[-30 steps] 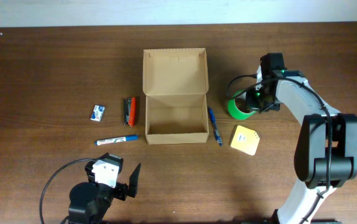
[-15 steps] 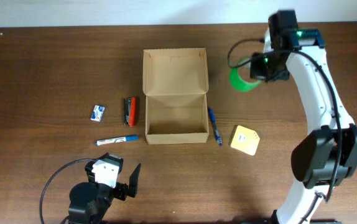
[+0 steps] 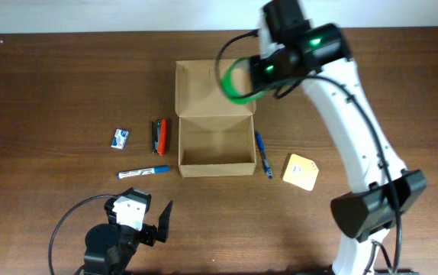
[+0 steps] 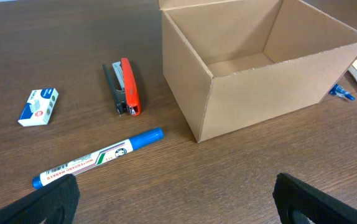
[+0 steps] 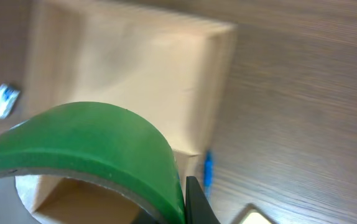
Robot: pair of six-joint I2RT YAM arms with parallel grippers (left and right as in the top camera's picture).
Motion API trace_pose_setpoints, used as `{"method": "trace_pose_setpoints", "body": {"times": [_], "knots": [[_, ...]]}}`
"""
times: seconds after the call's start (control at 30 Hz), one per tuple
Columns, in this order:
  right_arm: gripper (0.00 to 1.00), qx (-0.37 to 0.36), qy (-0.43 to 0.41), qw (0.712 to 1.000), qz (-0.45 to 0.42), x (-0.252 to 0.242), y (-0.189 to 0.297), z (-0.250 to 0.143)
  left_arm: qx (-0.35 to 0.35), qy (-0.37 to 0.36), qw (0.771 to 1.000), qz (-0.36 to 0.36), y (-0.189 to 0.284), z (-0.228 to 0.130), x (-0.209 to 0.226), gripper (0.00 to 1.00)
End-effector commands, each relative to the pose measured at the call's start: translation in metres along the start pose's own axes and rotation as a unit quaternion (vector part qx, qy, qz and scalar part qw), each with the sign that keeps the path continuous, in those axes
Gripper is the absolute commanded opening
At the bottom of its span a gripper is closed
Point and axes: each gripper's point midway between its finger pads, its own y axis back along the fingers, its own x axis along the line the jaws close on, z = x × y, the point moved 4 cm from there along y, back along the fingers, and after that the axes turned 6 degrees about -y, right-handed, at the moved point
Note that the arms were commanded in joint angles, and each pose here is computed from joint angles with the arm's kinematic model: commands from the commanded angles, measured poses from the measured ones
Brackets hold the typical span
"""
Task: Pack container
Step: 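Lift the tape roll and carry it over the cardboard box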
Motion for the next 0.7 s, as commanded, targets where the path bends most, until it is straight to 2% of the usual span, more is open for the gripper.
{"method": "trace_pose_setpoints", "body": {"times": [0.0,0.27,0.53,0.67], "knots": [[0.04,-0.013,0.025,1.0,0.005,0.026,0.009,-0.004,-0.004,0.004,1.0,-0.006,0.0,0.0,-0.002,1.0],[0.04,0.009,0.064,0.998,0.007,0.061,-0.007,-0.022,-0.004,0.004,1.0,-0.006,0.0,0.0,-0.002,1.0],[0.04,0.075,0.028,0.997,-0.02,0.066,-0.059,-0.047,-0.004,0.004,1.0,-0.006,0.0,0.0,-0.002,0.99],[0.04,0.08,0.011,0.996,-0.049,0.065,-0.072,-0.051,-0.004,0.004,1.0,-0.006,0.0,0.0,-0.002,0.99]]}}
